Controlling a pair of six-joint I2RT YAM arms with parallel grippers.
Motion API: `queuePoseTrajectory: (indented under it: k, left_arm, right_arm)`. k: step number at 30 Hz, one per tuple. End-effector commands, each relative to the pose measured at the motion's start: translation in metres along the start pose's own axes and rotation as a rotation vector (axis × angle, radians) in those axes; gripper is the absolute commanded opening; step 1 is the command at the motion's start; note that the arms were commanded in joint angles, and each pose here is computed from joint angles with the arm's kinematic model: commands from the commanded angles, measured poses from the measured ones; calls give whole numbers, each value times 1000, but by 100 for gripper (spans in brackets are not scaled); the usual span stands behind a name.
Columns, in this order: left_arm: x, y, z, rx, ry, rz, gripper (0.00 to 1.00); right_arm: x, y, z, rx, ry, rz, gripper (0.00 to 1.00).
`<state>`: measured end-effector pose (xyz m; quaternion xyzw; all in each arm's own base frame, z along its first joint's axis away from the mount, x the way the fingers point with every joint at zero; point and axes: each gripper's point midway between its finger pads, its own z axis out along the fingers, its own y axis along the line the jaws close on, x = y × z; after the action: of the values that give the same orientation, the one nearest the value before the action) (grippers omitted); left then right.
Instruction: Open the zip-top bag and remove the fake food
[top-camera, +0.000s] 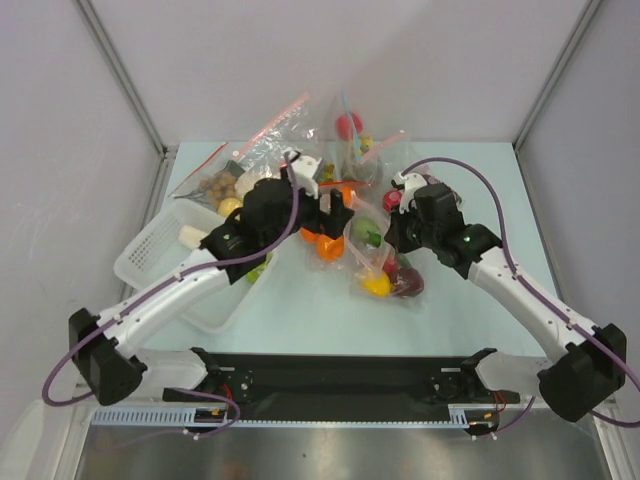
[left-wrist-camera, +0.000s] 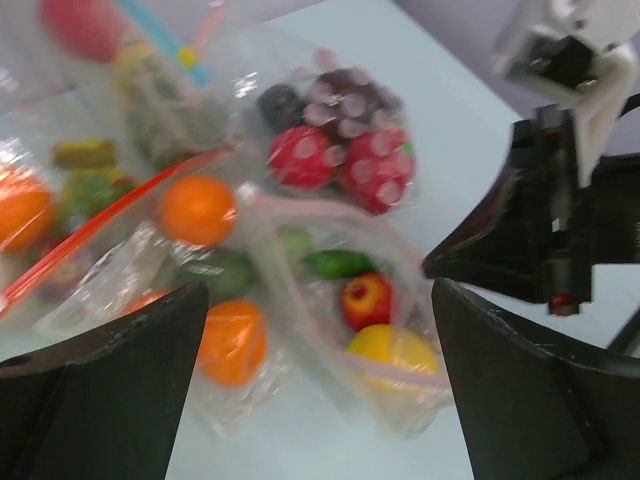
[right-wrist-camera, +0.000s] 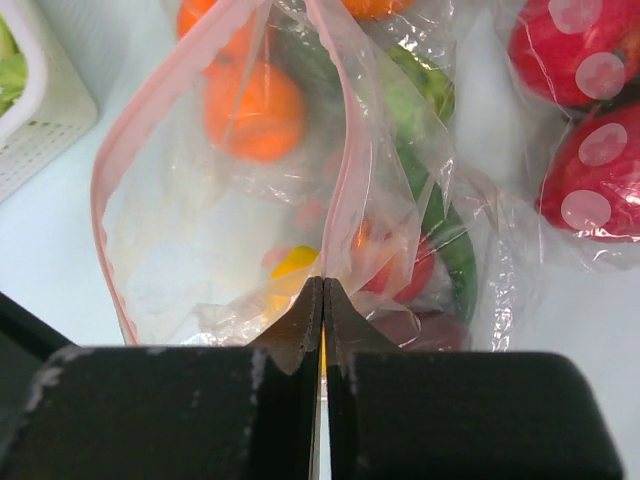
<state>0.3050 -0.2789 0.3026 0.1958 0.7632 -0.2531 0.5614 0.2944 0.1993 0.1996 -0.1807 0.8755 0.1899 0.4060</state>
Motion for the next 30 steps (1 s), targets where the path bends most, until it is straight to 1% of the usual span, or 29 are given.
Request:
queuePoseTrajectory:
  k: [1, 2, 3, 4, 7, 8, 11, 12, 15, 19, 22, 24, 27, 28, 30]
  left_arm:
    - [-28, -45, 17, 142, -62, 34, 98]
    - [-30, -51, 21, 152, -69, 34, 98]
    - [-25, -62, 28, 191, -51, 34, 98]
    - [-25, -65, 33, 197, -49, 29, 98]
    - [-9, -65, 50, 183, 23, 25, 95]
    - [-1, -65, 54, 182, 50, 27, 91]
    - [17, -61, 59, 163, 101, 15, 85]
    - [24, -61, 57, 167, 112, 9, 85]
    - [29, -68, 51, 223, 83, -2, 84]
    - [24, -70, 37, 248, 34, -8, 84]
    - [21, -80, 32, 314, -1, -11, 84]
    - [29, -86, 32, 349, 13, -11, 83]
    - [46, -86, 41, 353, 70, -7, 76]
    - [52, -85, 43, 349, 91, -7, 71]
    - [62, -83, 53, 333, 129, -3, 64]
  right_arm:
    - [-22, 15, -26, -30, -65, -21, 0]
    - [-22, 20, -29, -41, -64, -32, 0]
    - [-26, 24, -34, -45, -80, -38, 0]
    - [-27, 26, -36, -47, -82, -44, 0]
    - [-32, 34, -44, -54, -103, -57, 0]
    - [-33, 36, -46, -53, -107, -57, 0]
    - [-36, 35, -51, -42, -128, -52, 0]
    - [-37, 35, -52, -38, -132, -50, 0]
    - [-37, 33, -53, -26, -134, -43, 0]
    - [-36, 25, -48, 13, -127, -42, 0]
    - [-34, 22, -45, 35, -119, -40, 0]
    - [-33, 19, -44, 47, -114, -41, 0]
    - [-35, 22, -46, 36, -126, -35, 0]
    - [-35, 23, -47, 28, -129, -33, 0]
    - [-38, 25, -48, 18, -134, -39, 0]
